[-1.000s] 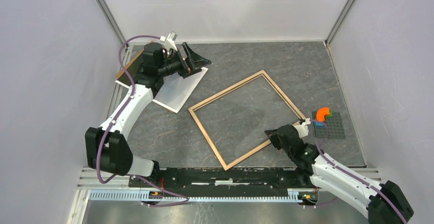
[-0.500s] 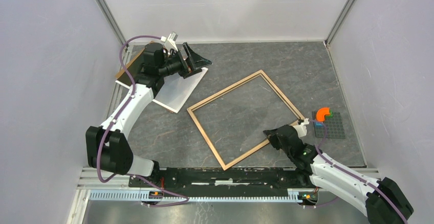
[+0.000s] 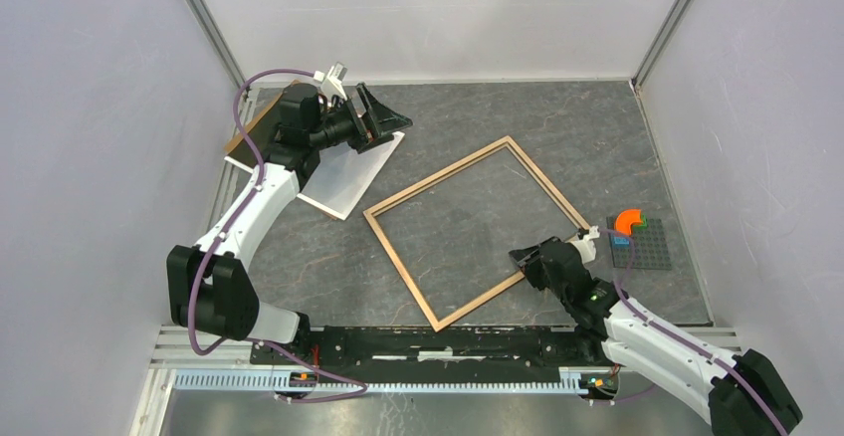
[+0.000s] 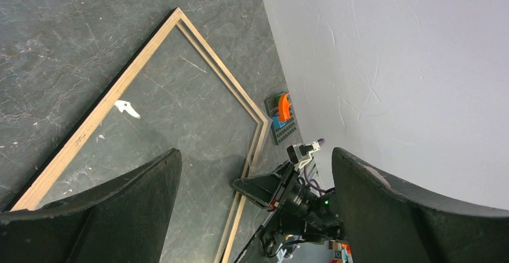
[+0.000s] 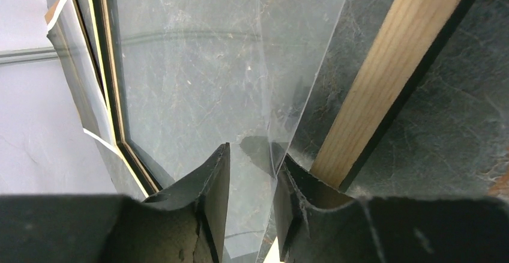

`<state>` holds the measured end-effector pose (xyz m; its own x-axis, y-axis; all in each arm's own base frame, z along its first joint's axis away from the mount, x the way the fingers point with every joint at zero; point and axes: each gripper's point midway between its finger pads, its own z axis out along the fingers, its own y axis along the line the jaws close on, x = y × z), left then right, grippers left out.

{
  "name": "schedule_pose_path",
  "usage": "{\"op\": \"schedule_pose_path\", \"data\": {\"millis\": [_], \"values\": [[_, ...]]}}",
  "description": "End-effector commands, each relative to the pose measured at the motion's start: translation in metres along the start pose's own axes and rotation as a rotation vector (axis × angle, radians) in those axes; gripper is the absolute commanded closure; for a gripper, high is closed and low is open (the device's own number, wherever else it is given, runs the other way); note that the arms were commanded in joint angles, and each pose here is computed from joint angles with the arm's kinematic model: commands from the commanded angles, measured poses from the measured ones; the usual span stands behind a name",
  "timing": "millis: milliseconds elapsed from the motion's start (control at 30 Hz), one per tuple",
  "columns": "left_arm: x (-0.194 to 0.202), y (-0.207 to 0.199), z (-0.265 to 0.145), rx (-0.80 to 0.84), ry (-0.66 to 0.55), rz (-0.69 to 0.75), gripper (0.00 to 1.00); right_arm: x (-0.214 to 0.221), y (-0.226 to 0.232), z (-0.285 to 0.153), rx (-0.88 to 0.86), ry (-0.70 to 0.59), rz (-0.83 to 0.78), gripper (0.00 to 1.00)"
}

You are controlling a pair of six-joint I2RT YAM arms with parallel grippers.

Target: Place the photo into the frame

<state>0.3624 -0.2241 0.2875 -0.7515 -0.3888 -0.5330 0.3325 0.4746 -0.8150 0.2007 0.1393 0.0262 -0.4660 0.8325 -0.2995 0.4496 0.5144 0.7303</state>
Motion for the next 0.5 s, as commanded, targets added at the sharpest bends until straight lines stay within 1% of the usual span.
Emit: {"op": "schedule_pose_path", "data": {"millis": [0,133,200,300,467], "values": [[-0.002,-0.0102,0.0012,0.045,0.0,0.009,0.0,0.0023,-0.0038,-0.0015,0.013,0.02,-0.051,0.64],[-0.0015,-0.0098,0.002,0.044,0.002,0.011,0.0,0.0037,-0.0037,-0.0029,0.032,0.032,-0.052,0.63],[-0.0011,-0.0093,0.0025,0.044,0.004,0.009,0.0,0.0039,-0.0017,-0.003,0.028,0.035,-0.059,0.57],[-0.0006,-0.0095,0.0027,0.044,0.005,0.01,0.0,0.0035,-0.0013,-0.0037,0.039,0.04,-0.099,0.44],[0.0002,-0.0085,0.0039,0.043,0.008,0.007,0.0,0.006,-0.0006,-0.005,0.042,0.058,-0.141,0.34]]}}
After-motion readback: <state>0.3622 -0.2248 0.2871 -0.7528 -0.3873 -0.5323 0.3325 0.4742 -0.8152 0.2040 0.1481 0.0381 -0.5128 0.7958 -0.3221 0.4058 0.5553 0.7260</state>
